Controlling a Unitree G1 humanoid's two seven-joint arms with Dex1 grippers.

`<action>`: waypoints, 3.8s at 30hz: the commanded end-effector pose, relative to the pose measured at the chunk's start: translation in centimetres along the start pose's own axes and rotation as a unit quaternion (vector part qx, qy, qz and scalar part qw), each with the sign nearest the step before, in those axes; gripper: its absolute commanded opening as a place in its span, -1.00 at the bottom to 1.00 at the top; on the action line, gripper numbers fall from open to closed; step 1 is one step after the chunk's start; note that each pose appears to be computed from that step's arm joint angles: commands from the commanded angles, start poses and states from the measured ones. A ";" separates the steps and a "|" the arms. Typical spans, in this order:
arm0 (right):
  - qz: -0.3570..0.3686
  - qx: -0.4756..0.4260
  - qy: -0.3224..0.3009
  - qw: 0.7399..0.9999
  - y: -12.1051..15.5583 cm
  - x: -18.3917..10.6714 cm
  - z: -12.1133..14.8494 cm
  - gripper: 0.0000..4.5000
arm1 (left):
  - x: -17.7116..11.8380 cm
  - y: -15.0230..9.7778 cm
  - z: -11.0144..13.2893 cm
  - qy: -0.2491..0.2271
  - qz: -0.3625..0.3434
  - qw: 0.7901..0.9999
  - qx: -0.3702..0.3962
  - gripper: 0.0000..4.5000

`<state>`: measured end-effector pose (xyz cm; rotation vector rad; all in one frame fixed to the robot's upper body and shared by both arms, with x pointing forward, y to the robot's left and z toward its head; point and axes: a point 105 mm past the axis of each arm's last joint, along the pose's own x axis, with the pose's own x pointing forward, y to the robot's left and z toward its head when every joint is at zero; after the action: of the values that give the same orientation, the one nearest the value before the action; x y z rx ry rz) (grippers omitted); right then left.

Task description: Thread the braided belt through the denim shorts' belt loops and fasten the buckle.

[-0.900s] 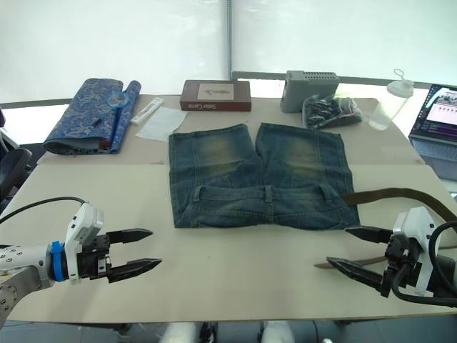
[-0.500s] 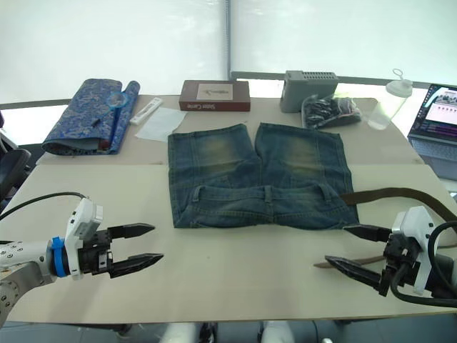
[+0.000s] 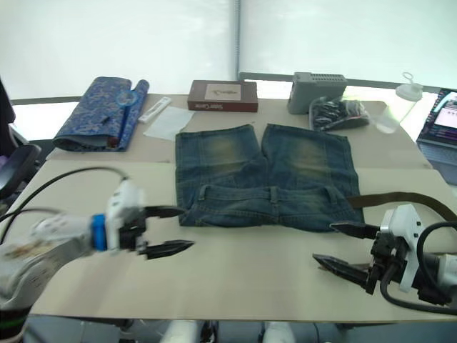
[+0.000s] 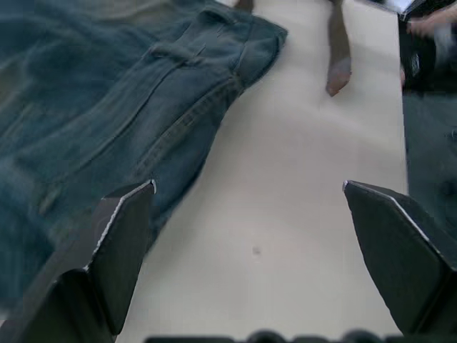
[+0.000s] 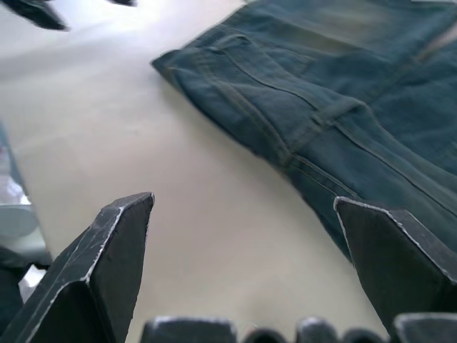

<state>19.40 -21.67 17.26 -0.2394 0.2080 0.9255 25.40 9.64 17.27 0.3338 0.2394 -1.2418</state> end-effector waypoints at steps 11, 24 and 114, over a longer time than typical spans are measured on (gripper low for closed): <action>-0.068 -0.053 -0.005 0.996 0.6 -2.5 0.5 1.00 | 14.8 3.6 2.2 0.111 -0.081 0.982 0.129 0.99; -0.099 -0.080 0.007 0.992 -0.5 -2.4 0.4 1.00 | 17.2 4.2 -1.9 0.196 -0.100 0.965 0.139 -0.42; 0.239 0.038 0.150 0.959 -1.6 2.0 3.2 -1.00 | 5.3 -2.4 4.4 -0.180 -0.211 0.954 -0.115 1.00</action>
<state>22.10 -21.01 19.80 -0.2825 0.6000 1.3185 24.70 2.96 18.49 -0.1404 0.1605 -1.6256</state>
